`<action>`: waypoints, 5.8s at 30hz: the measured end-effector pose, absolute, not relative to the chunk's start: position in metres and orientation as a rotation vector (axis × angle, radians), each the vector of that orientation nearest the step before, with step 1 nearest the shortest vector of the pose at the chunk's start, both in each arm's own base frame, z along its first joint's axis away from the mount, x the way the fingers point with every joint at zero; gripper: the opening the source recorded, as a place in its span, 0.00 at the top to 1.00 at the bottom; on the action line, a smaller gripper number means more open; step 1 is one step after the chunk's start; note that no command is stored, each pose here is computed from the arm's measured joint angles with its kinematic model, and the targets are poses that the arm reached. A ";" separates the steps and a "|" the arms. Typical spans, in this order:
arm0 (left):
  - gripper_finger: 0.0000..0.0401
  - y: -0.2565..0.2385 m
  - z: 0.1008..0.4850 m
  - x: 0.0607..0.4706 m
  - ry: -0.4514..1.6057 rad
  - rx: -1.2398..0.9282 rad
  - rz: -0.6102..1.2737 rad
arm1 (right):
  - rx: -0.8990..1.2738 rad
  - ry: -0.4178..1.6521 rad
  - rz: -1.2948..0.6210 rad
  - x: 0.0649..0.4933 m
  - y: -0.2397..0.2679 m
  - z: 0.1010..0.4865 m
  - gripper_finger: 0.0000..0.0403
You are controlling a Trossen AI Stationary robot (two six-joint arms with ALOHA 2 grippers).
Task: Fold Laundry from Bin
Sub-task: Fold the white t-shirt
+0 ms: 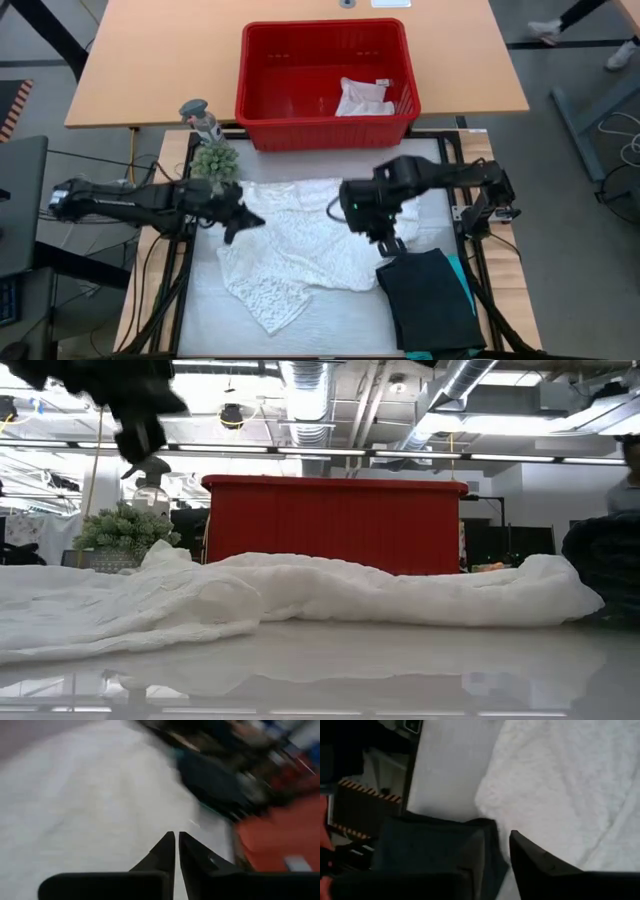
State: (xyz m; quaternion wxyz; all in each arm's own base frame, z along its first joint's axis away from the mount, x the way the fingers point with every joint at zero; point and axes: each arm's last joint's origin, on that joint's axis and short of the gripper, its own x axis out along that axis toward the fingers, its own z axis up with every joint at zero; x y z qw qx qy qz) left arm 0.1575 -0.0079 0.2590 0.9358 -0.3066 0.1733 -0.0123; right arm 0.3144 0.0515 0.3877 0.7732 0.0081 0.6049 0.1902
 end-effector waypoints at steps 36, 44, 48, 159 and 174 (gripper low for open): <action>0.90 -0.158 0.244 0.189 0.736 -0.096 -0.260 | 0.091 1.228 -0.004 0.192 0.134 0.317 0.45; 0.68 -0.189 0.220 0.181 0.812 0.139 -0.483 | 0.085 1.227 -0.002 0.198 0.135 0.314 0.44; 0.59 -0.207 0.198 0.187 0.809 0.237 -0.532 | 0.117 1.212 -0.011 0.199 0.136 0.314 0.44; 1.00 -0.013 0.252 0.208 0.946 0.061 0.805 | -0.031 1.326 -0.022 0.304 0.163 0.189 0.50; 1.00 -0.013 0.252 0.208 0.948 0.060 0.803 | 0.071 1.378 -0.085 0.292 0.150 0.155 0.56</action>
